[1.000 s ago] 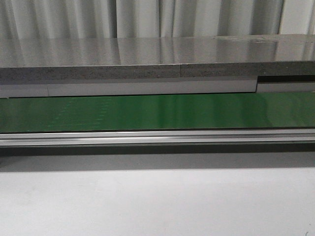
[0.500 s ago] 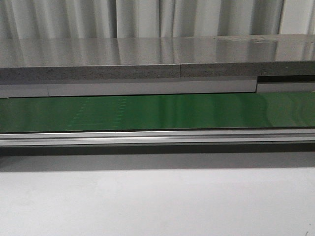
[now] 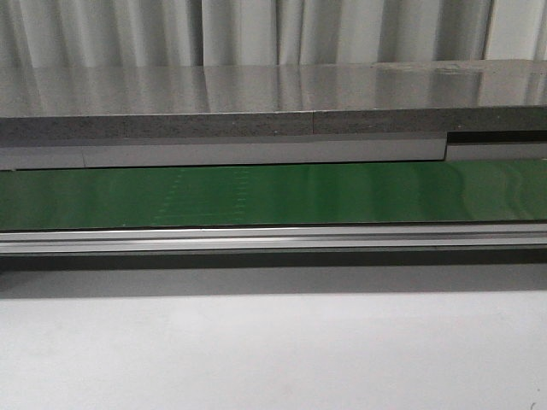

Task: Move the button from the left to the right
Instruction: 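Lower the left gripper and close it on the yellow push button, then lift the button with the left gripper and carry it over the belt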

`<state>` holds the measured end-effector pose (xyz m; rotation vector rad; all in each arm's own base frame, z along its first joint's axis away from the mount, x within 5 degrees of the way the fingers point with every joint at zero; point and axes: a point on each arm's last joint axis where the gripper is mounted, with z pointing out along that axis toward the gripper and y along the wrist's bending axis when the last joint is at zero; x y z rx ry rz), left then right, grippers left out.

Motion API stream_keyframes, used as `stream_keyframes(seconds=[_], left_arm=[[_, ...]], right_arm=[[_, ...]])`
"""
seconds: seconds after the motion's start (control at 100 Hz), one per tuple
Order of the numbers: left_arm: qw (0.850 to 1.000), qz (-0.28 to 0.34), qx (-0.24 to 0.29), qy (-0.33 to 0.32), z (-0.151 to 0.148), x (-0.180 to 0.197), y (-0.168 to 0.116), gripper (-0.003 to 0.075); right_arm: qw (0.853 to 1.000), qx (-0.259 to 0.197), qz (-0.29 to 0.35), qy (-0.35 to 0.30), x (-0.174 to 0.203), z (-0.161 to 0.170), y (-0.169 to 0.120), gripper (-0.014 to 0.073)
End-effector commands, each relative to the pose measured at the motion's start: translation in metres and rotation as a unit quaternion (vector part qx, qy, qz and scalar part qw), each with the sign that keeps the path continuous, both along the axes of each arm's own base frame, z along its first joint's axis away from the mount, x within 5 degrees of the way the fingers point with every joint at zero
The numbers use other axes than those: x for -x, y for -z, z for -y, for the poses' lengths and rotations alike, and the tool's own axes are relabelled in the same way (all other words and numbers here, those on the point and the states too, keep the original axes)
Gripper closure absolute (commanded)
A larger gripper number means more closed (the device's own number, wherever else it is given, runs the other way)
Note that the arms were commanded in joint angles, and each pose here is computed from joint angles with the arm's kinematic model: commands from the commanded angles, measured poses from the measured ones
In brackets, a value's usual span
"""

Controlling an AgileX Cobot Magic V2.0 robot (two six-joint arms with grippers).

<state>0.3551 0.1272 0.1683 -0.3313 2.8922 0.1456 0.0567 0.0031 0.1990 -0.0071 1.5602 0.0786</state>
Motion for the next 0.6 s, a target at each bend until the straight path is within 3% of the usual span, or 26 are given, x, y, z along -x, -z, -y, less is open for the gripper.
stream_keyframes(seconds=[0.0, 0.29, 0.43, 0.59], left_arm=[[1.000, 0.030, -0.006, -0.004, -0.002, -0.005, -0.015, 0.0135], [1.000, 0.016, 0.000, -0.005, -0.003, -0.008, 0.001, 0.0171], [1.000, 0.010, 0.004, -0.006, -0.003, -0.008, 0.007, 0.0299], [1.000, 0.013, 0.003, -0.006, -0.003, -0.009, 0.007, 0.0502]], right_arm=[[0.998, 0.002, 0.055, -0.001, 0.003, 0.000, -0.014, 0.0663], [0.998, 0.002, 0.055, -0.001, 0.003, 0.000, -0.014, 0.0663], [0.998, 0.002, 0.055, -0.001, 0.003, 0.000, -0.014, 0.0663], [0.998, 0.002, 0.055, -0.001, 0.003, 0.000, -0.014, 0.0663]])
